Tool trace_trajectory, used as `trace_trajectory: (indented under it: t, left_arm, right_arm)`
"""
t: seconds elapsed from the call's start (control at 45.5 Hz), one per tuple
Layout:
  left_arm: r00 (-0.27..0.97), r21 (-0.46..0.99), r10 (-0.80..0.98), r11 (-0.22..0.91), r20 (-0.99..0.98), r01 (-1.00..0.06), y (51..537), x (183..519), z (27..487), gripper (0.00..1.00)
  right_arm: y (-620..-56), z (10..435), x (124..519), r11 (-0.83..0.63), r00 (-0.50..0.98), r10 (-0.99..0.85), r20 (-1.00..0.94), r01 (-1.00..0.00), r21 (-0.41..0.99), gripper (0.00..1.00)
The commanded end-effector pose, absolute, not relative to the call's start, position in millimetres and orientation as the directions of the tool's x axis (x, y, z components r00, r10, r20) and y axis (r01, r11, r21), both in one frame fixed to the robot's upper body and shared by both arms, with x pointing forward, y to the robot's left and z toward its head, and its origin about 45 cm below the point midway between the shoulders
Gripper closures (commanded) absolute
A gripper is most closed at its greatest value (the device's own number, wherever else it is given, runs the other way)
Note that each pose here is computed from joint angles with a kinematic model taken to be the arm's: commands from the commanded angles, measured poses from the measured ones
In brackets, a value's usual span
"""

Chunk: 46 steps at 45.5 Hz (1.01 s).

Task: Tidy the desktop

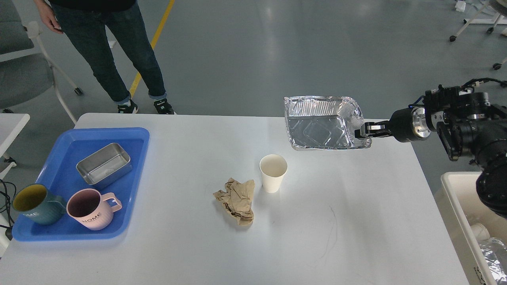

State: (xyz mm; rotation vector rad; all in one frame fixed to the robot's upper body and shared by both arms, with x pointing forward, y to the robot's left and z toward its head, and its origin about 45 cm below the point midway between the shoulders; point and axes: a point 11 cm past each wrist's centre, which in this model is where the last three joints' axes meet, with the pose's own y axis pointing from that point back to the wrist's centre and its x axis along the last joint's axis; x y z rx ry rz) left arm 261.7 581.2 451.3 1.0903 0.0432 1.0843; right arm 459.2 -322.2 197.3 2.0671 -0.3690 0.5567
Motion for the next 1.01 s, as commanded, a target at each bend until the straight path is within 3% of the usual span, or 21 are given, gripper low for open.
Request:
trace_trajectory:
  t: [0.0, 0.264, 0.659, 0.989]
  left_arm:
    - [0.508, 0.670, 0.696, 0.052, 0.508, -0.741, 569.6, 275.9, 475.5, 0.03]
    - [0.575, 0.491, 0.653, 0.336, 0.494, -0.804, 514.6, 318.9, 487.7, 0.04]
    - [0.605, 0.443, 0.641, 0.421, 0.472, -0.792, 497.7, 332.0, 482.9, 0.04]
    - [0.632, 0.239, 0.621, 0.600, 0.463, -0.764, 471.7, 338.5, 496.7, 0.03]
  right_arm:
    - [-318.6, 197.4, 459.9, -0.526, 0.852, -0.038, 0.522, -0.462, 0.715, 1.00]
    - [-315.5, 197.9, 460.6, -0.533, 0.851, -0.040, 0.524, -0.462, 0.709, 1.00]
    - [-313.8, 197.1, 460.4, -0.538, 0.852, -0.044, 0.522, -0.461, 0.706, 1.00]
    - [-316.3, 198.8, 461.0, -0.534, 0.850, -0.047, 0.525, -0.466, 0.706, 1.00]
